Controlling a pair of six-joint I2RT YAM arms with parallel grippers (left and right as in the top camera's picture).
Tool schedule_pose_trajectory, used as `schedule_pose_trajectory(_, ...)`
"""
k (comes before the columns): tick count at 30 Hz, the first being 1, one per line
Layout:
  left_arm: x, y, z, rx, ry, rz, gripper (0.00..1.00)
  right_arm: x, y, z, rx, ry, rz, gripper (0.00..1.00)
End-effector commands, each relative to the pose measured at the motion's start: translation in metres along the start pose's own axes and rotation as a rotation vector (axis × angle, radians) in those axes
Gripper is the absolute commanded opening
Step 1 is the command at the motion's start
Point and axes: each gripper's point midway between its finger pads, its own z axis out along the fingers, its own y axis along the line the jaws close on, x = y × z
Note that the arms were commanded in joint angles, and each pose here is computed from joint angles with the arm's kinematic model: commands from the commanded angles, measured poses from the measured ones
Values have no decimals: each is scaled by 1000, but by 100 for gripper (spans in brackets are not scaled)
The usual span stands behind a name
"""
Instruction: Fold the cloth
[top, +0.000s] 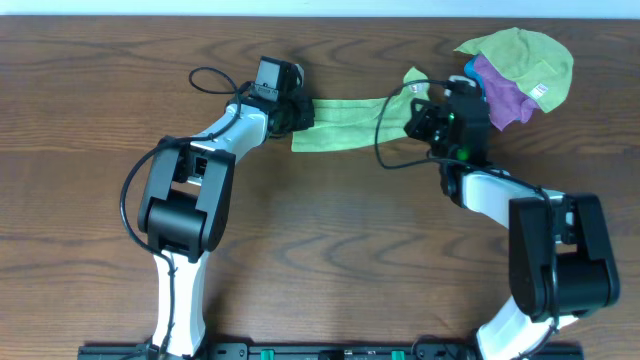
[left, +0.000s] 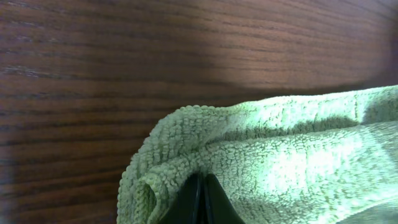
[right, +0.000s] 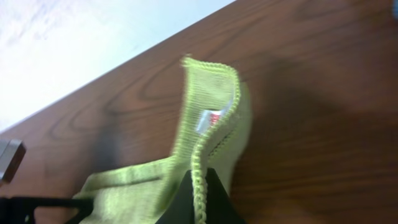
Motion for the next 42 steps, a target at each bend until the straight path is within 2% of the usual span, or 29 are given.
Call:
schedule_pose_trajectory(1,-9,5,2,-11,-16,-10,6,-12,38,4,-73,-12,-112,1)
schedule_pose_trajectory(5,-13,4,1,-8,-23,-8,6,-2,68,11,-110,33,-211,1)
schedule_pose_trajectory(11,-14,3,1,-7,-27,-6,6,15,95,13,-155,70,-271,1)
schedule_pose_trajectory(24,-23,-2,-2,2,-45,0,6,78,119,35,-227,212,-307,1)
schedule_pose_trajectory(36,-47,16,-27,-38,-50,-1,6,87,146,55,-258,242,-328,1)
schedule_pose_trajectory(42,-57,21,-38,-43,-74,-1,6,106,144,64,-234,311,-349,1)
